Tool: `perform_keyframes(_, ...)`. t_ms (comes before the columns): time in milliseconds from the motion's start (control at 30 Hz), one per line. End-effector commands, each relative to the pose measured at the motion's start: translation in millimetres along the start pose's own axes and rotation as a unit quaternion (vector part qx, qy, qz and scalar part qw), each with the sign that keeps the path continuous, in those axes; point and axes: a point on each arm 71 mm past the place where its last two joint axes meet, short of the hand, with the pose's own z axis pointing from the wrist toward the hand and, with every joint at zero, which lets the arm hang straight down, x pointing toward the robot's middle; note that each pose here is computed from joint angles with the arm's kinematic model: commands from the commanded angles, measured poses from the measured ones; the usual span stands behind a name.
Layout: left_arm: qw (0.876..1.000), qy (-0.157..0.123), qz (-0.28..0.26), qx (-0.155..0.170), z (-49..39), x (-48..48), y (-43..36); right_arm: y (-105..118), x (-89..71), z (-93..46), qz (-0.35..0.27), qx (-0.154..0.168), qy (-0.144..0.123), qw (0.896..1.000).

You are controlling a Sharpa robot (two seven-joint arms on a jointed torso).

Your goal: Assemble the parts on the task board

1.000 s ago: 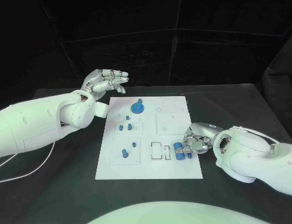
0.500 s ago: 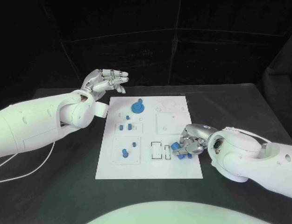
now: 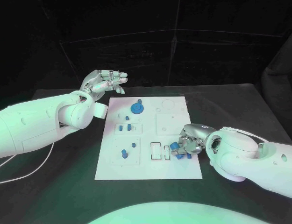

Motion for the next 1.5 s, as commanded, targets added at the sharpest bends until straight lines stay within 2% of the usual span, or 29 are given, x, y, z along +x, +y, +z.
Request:
perform_keyframes(33,1.000,0.006,-0.004,0.004,0.1,1.0,-1.6,-3,1.1,-2.6,0.012,0.010,-0.013,1.000)
perform_keyframes(267,1.000,0.007,-0.005,0.005,0.3,1.7,-1.5,3,-9.0,-12.7,0.065,-0.014,-0.078,0.995)
perform_keyframes(500,1.000,0.008,-0.005,0.004,0.8,2.7,-1.4,14,-10.7,-19.5,0.101,-0.031,-0.086,0.991)
perform_keyframes(700,1.000,0.009,-0.006,0.004,1.0,3.6,-1.3,21,-7.6,-16.4,0.113,-0.035,-0.069,0.991)
perform_keyframes(833,1.000,0.010,-0.006,0.004,1.4,4.4,-1.2,27,-2.0,-10.9,0.113,-0.033,-0.037,0.992)
perform_keyframes(967,1.000,0.011,-0.006,0.004,1.7,5.3,-1.2,33,1.3,-6.7,0.114,-0.030,-0.021,0.993)
perform_keyframes(1333,1.000,0.011,-0.006,0.006,2.8,7.0,-1.2,43,7.8,2.6,0.108,-0.019,0.009,0.994)
perform_keyframes(1500,1.000,0.012,-0.006,0.006,3.0,7.2,-1.2,44,7.4,4.9,0.115,-0.013,0.002,0.993)
